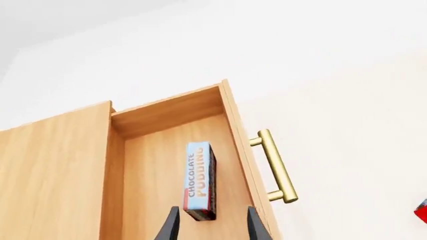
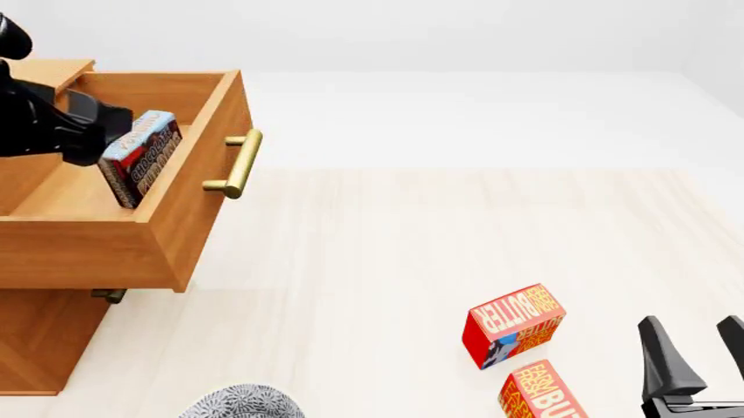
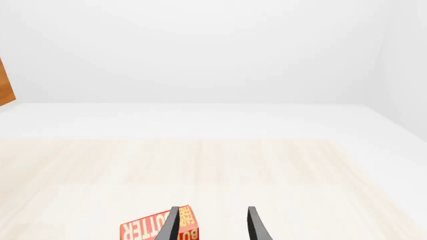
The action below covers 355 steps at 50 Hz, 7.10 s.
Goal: Put the chocolate pudding in the top drawer of the cabinet and close it.
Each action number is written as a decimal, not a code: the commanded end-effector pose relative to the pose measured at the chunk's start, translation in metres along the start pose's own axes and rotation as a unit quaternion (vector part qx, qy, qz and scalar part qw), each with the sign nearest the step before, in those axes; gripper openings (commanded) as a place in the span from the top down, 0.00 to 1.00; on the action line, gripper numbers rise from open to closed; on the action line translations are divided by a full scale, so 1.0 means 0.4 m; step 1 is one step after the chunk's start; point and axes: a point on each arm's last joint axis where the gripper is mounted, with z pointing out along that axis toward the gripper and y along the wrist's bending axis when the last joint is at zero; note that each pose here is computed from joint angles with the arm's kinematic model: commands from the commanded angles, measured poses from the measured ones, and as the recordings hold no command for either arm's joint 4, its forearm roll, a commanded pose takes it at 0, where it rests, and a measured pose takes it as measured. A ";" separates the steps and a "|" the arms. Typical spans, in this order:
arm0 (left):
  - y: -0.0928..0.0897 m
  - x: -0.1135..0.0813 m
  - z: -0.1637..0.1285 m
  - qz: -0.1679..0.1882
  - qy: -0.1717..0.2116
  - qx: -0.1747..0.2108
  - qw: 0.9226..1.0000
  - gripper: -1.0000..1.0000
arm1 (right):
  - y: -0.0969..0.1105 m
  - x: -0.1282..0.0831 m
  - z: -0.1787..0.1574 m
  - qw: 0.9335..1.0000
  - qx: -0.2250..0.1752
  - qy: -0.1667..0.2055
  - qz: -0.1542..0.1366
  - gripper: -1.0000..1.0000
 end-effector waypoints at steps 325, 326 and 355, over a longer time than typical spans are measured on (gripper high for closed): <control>-0.174 0.275 0.219 -0.125 0.108 0.088 0.982 0.00 | 0.000 0.002 0.001 1.000 0.000 0.000 0.000 0.00; -0.170 0.275 0.220 -0.128 0.107 0.085 0.982 0.00 | 0.000 0.002 0.001 1.000 0.000 0.000 0.000 0.00; -0.112 0.268 0.217 -0.162 0.098 0.043 0.981 0.00 | 0.000 0.002 0.001 1.000 0.000 0.000 0.000 0.00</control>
